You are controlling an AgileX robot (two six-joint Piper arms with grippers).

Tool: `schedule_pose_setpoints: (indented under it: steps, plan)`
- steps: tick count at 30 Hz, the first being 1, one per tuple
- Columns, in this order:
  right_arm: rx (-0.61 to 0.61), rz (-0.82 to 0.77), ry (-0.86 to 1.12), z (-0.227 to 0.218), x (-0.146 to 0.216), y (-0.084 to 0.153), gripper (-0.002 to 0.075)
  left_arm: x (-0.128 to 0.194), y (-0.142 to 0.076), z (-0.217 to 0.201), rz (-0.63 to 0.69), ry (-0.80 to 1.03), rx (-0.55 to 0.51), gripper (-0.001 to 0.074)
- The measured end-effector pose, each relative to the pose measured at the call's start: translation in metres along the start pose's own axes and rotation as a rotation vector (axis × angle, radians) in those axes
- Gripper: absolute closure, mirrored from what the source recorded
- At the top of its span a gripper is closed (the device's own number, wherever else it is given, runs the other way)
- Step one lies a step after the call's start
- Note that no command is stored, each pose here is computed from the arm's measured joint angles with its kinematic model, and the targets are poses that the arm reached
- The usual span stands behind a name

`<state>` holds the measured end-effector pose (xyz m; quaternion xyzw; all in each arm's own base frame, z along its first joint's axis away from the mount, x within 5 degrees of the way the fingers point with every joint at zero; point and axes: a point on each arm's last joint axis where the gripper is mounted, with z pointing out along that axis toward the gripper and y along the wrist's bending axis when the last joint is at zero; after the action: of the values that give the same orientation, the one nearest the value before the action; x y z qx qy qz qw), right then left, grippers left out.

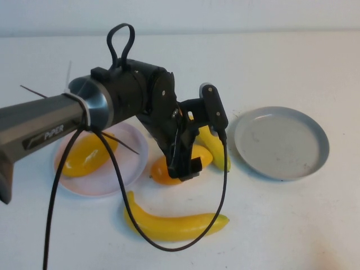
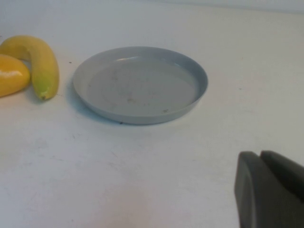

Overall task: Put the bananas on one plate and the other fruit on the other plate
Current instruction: Put one type of fruit in the left plate

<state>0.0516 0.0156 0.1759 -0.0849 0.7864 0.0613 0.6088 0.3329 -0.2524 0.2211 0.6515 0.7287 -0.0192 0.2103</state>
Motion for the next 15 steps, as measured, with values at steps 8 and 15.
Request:
schedule_pose_setpoints:
  steps: [8, 15]
  plan:
    - [0.0, 0.0, 0.0, 0.0, 0.0, 0.0, 0.0741, 0.007, 0.002, 0.023, -0.105, 0.066, -0.016, 0.0078]
    - [0.0, 0.0, 0.0, 0.0, 0.0, 0.0, 0.0742, 0.013, 0.003, 0.04, -0.119, 0.107, -0.019, 0.0078]
